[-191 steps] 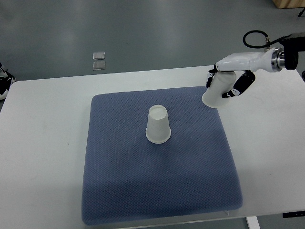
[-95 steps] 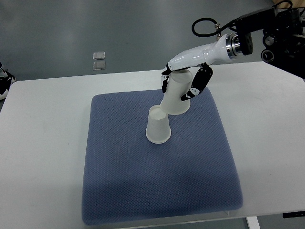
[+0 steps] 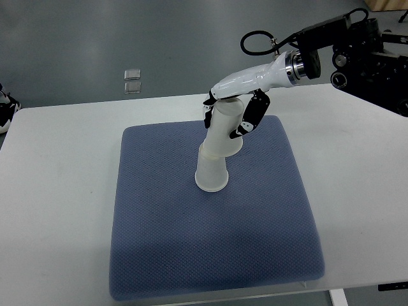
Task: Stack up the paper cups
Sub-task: 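Lower the held cup onto the upside-down cup on the pad, then open the right hand and lift it away from the stacked cups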
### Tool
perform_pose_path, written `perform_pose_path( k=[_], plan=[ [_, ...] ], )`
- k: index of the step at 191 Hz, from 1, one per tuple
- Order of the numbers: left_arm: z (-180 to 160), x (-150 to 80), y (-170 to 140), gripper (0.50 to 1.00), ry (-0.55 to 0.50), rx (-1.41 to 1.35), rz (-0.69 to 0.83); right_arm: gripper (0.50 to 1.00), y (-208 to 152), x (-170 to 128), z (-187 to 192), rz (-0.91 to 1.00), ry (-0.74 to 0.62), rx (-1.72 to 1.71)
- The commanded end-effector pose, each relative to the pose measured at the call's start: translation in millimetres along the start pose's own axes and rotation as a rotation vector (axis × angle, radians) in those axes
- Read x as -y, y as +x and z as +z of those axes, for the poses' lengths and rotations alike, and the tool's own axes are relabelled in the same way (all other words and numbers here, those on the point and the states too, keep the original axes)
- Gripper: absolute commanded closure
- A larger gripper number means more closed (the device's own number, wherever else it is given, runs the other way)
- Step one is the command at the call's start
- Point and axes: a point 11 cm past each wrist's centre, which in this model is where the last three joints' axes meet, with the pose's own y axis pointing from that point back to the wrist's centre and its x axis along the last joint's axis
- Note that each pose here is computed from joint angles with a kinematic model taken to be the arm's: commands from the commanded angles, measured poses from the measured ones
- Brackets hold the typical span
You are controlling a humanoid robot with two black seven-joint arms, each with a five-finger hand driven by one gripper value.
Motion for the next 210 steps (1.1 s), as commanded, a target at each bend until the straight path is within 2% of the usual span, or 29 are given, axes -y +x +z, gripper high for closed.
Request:
perform_pose_path(
  k=[1,69,119,152,196,210],
  plan=[
    [0.0,0.0,0.0,0.500,0.000,0.000,0.000,0.836,-0.1,5.4,-1.4,-0.003,0.005,0.002],
    [0.0,0.0,0.0,0.500,0.000,0.000,0.000,0.834,-6.7,23.8,-9.4,-0.018,0.032,0.010],
    [0.0,0.0,0.0,0.500,0.000,0.000,0.000,0.832,-8.5,24.1,-1.7,0.001,0.016,0.020],
    [0.0,0.0,0.0,0.500,0.000,0.000,0.000,0.767,-12.5,25.5,1.4,0.018,0.014,0.024],
    [0.0,0.0,0.0,0.500,0.000,0.000,0.000,0.765,-18.5,25.4,4.4,0.013,0.014,0.036],
    [0.0,0.0,0.0,0.500,0.000,0.000,0.000,0.738,-19.0,25.7,4.3,0.014,0.014,0.037]
  ],
)
